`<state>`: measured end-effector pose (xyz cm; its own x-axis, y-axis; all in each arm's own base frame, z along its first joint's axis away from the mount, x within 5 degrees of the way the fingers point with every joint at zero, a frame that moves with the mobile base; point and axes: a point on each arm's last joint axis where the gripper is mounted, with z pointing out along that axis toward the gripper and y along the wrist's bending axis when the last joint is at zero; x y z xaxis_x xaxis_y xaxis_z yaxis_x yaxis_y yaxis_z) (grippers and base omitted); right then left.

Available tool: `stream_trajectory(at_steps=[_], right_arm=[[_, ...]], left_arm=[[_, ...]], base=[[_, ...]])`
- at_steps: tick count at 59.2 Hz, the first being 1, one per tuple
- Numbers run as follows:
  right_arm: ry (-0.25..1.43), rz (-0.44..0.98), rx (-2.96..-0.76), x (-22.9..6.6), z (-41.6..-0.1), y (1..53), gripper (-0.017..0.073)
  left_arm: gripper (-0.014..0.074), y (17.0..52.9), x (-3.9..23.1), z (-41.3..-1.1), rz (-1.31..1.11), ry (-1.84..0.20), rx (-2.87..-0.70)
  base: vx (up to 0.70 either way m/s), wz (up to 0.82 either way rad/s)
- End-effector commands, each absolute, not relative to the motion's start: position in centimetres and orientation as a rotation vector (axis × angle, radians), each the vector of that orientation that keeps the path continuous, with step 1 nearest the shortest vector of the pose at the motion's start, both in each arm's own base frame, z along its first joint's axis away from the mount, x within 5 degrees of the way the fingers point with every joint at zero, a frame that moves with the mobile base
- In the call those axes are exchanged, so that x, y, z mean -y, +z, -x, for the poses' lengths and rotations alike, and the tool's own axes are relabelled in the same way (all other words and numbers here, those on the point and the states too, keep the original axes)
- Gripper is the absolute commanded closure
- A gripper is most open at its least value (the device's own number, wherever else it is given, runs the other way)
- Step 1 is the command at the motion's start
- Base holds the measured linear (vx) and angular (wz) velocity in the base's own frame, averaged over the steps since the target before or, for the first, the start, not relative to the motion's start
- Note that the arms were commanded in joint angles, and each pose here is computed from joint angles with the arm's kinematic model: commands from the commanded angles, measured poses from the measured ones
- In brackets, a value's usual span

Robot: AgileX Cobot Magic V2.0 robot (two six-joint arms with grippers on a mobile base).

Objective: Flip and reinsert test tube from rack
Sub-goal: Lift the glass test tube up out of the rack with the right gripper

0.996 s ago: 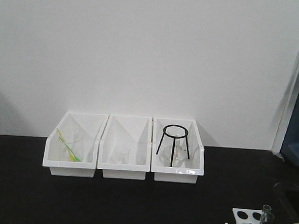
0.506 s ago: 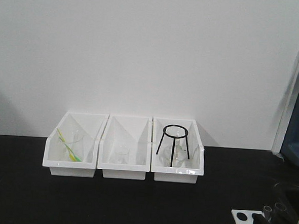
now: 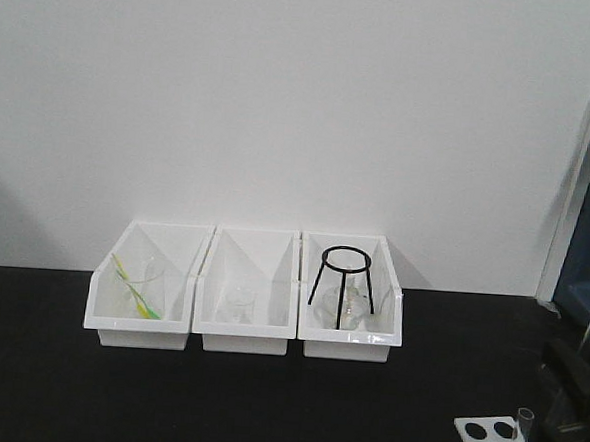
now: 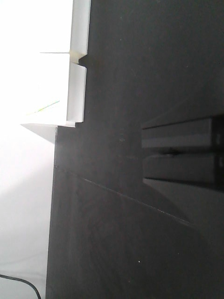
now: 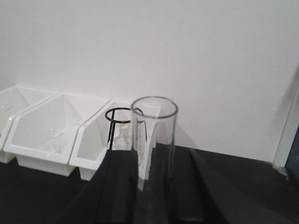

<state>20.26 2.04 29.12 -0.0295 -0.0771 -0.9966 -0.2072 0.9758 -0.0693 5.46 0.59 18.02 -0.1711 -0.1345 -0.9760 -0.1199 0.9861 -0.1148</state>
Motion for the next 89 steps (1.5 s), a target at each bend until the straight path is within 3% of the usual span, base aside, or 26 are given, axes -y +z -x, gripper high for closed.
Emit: stream_trajectory(at_steps=[1,12,30,40,44,52,55,64,71,79,89], right_arm=[[0.103,0.213,-1.487,-2.0,-20.1,32.1,0.0571],[-0.002,0.289,-1.515,-1.8,-20.1,33.3,0.0571],[-0.491,0.923,-1.42,-2.4,-20.2,34.1,0.057],[-0.814,1.385,-1.241,-2.5,-20.0,33.2,0.0568],[-0.86,1.451,-1.209,-2.4,-20.0,33.0,0.0568],[-0.816,1.332,-1.295,-2.1,-20.1,33.1,0.0568],[-0.748,1.193,-1.382,-1.8,-20.2,33.3,0.0568],[-0.406,0.573,-1.647,-0.7,-20.4,33.9,0.0568],[-0.141,0.301,-1.685,-0.9,-20.4,34.0,0.0568],[0.092,0.161,-1.655,-1.5,-20.4,34.5,0.0568],[0.138,0.145,-1.653,-1.7,-20.4,34.3,0.0568]], left_arm=[[0.06,18.7,-0.5,-5.5,0.175,-0.027,-1.659],[0.06,18.7,-0.5,-5.5,0.175,-0.027,-1.659],[0.06,18.7,-0.5,-5.5,0.175,-0.027,-1.659],[0.06,18.7,-0.5,-5.5,0.175,-0.027,-1.659],[0.06,18.7,-0.5,-5.5,0.175,-0.027,-1.659],[0.06,18.7,-0.5,-5.5,0.175,-0.027,-1.659],[0.06,18.7,-0.5,-5.5,0.175,-0.027,-1.659],[0.06,18.7,-0.5,-5.5,0.175,-0.027,-1.659],[0.06,18.7,-0.5,-5.5,0.175,-0.027,-1.659],[0.06,18.7,-0.5,-5.5,0.175,-0.027,-1.659],[0.06,18.7,-0.5,-5.5,0.175,-0.027,-1.659]], base=[[0.0,0.0],[0.0,0.0],[0.0,0.0],[0.0,0.0],[0.0,0.0],[0.0,0.0],[0.0,0.0],[0.0,0.0],[0.0,0.0],[0.0,0.0],[0.0,0.0]])
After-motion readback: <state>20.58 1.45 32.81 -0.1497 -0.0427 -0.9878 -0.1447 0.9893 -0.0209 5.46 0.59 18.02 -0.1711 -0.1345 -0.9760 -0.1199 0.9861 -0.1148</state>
